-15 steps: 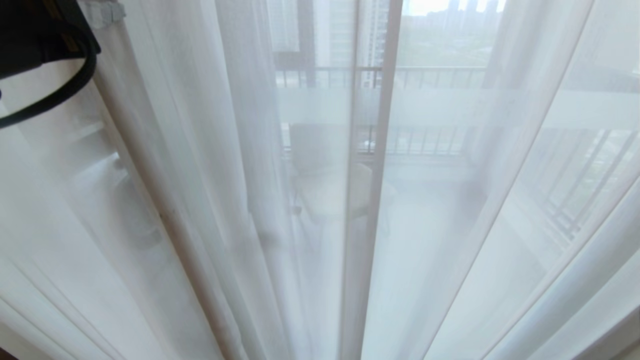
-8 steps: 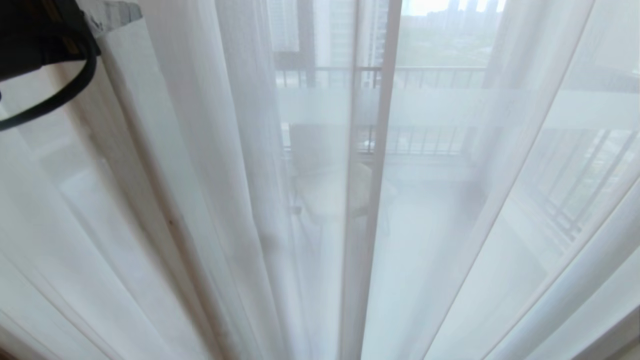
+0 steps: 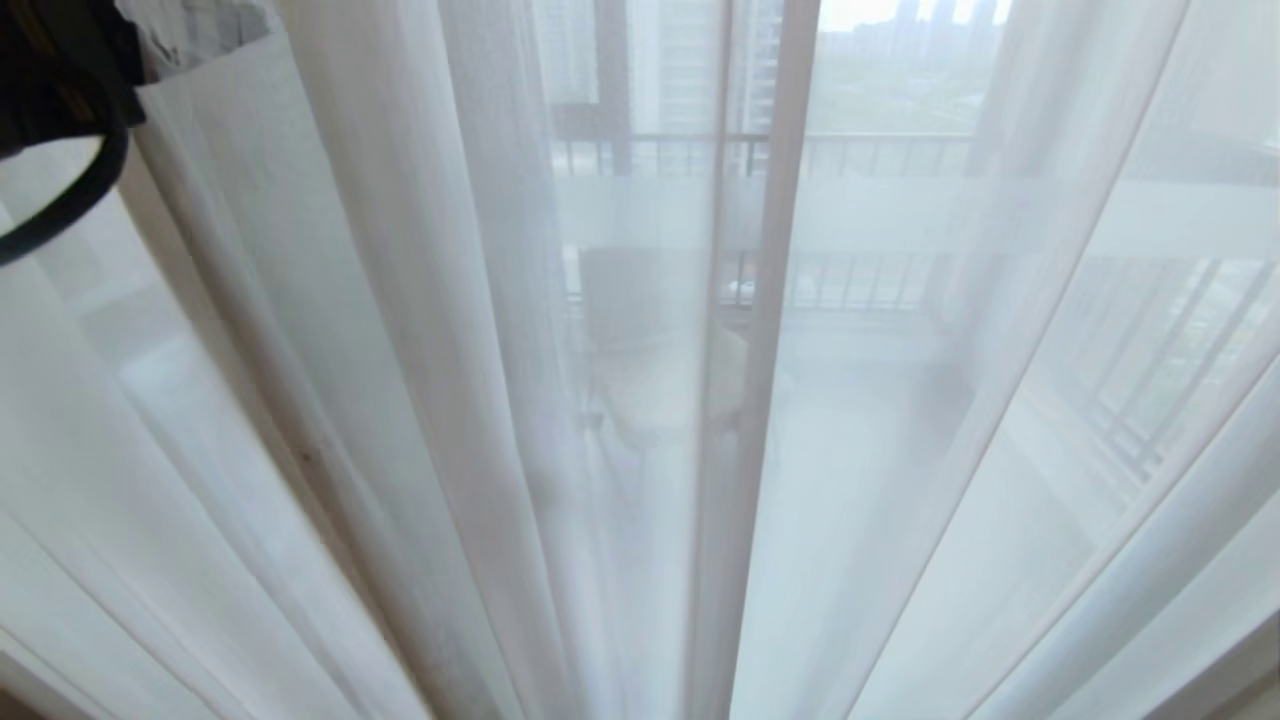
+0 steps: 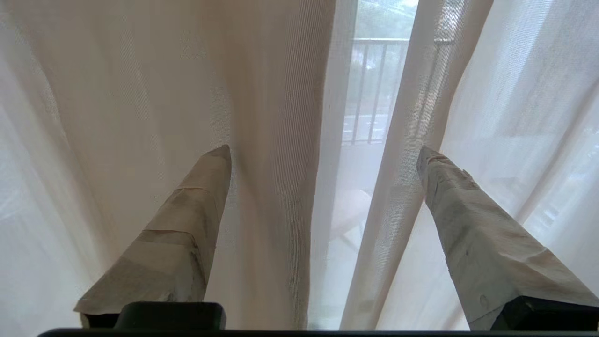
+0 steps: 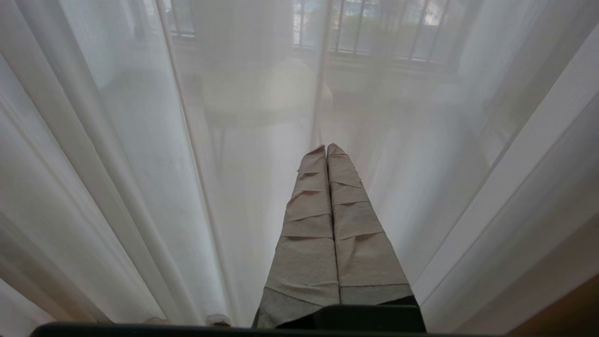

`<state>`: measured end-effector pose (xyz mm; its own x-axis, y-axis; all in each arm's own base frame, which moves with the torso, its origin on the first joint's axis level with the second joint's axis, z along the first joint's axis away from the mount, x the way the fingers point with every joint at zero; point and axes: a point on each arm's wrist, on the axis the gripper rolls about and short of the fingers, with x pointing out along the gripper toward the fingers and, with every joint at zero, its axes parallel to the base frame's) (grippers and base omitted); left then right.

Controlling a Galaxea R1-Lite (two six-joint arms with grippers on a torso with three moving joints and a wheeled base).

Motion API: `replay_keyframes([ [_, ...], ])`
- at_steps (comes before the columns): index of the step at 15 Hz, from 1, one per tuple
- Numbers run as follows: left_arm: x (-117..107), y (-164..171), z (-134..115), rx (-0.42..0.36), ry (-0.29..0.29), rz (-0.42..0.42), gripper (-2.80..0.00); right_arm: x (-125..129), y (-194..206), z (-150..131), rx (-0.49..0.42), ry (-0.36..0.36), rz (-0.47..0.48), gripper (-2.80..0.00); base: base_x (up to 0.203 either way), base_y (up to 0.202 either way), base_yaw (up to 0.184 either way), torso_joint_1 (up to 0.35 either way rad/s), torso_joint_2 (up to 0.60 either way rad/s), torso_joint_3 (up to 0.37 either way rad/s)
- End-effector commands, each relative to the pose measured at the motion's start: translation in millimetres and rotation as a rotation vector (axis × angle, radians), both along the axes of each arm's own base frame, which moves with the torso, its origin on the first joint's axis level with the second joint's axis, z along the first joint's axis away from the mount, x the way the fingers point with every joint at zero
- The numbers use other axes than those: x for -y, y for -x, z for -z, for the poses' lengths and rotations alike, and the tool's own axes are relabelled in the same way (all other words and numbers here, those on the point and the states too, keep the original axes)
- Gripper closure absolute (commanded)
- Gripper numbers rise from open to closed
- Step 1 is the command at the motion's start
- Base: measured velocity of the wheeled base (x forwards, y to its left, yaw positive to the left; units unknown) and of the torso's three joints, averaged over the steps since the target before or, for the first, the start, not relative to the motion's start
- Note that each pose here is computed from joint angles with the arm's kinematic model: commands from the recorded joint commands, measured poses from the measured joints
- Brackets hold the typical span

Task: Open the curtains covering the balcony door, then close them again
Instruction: Close the outer curtains on both sides

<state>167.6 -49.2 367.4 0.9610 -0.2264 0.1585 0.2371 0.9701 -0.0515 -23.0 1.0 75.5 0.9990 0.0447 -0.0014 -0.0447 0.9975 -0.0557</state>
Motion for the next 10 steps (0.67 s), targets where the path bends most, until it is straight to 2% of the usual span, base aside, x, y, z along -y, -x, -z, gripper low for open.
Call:
replay_keyframes([
  [1,-5,14,0,0.018,0.006,-0.005,-2.8,0,0,0,0.0,0.001,-0.001,0.0,0.0,0.0,0.0,0.0,0.0,0.0],
  [10,-17,56,7,0.061,0.026,-0.034,-2.8,0,0,0,0.0,0.001,-0.001,0.0,0.0,0.0,0.0,0.0,0.0,0.0],
])
